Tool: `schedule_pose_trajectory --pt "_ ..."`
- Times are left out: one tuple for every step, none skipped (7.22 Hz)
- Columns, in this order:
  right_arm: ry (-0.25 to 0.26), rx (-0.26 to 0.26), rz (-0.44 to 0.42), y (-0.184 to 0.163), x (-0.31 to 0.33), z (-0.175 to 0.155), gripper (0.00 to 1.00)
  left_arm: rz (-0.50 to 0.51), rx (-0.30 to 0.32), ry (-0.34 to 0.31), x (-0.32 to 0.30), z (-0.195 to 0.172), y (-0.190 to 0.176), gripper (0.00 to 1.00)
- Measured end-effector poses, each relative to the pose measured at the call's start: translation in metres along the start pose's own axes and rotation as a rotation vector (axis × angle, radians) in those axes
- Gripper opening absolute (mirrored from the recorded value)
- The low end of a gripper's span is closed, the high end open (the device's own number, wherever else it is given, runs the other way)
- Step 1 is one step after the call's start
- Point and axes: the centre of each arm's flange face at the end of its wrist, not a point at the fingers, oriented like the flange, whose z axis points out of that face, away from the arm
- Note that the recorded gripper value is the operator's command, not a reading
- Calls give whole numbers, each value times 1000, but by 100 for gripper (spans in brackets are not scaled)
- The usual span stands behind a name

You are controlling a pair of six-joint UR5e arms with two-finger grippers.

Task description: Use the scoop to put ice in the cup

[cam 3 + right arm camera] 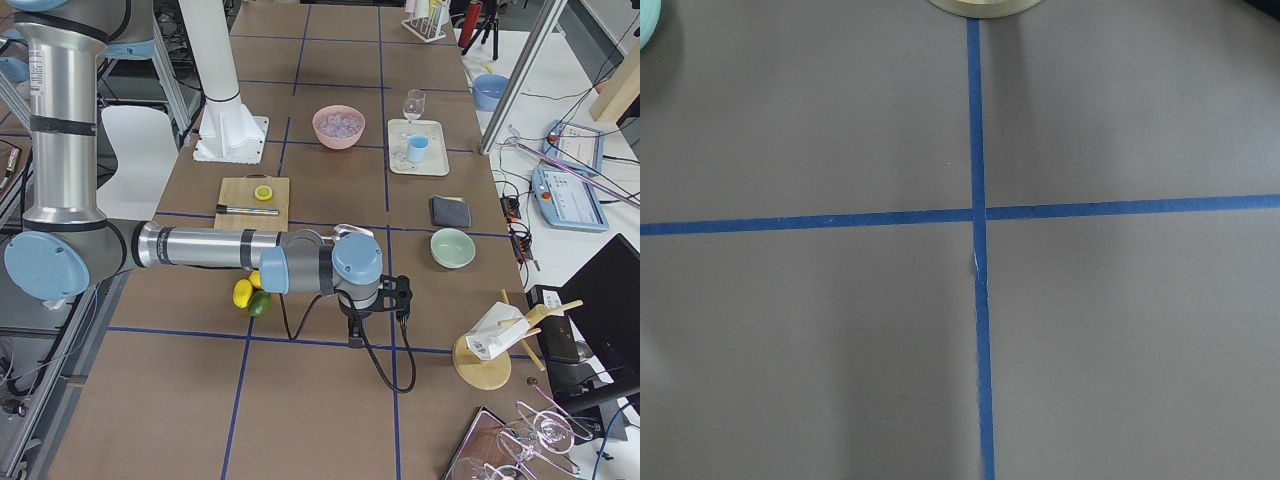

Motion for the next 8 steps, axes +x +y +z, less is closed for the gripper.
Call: schedule_pose_trajectory --pt "1 3 -4 -1 -1 -1 100 1 1 0 0 0 0 100" --pt "3 5 -8 -1 -2 -2 100 2 3 0 1 -1 -1 100" --pt "2 5 -9 -1 -3 -2 100 6 7 0 3 -3 -2 100" --pt "2 9 -13 -1 -5 -4 100 21 16 1 8 -7 -5 100" --pt "3 17 -19 -2 -9 -8 100 53 35 1 17 -15 -9 100" --pt "3 21 -22 -3 -12 -10 100 100 72 0 32 -26 -14 100" --pt "1 23 -24 -3 -14 -11 100 169 119 5 49 -31 -20 100" --pt "-1 24 -37 -4 -20 -11 100 251 167 30 67 -29 -25 100"
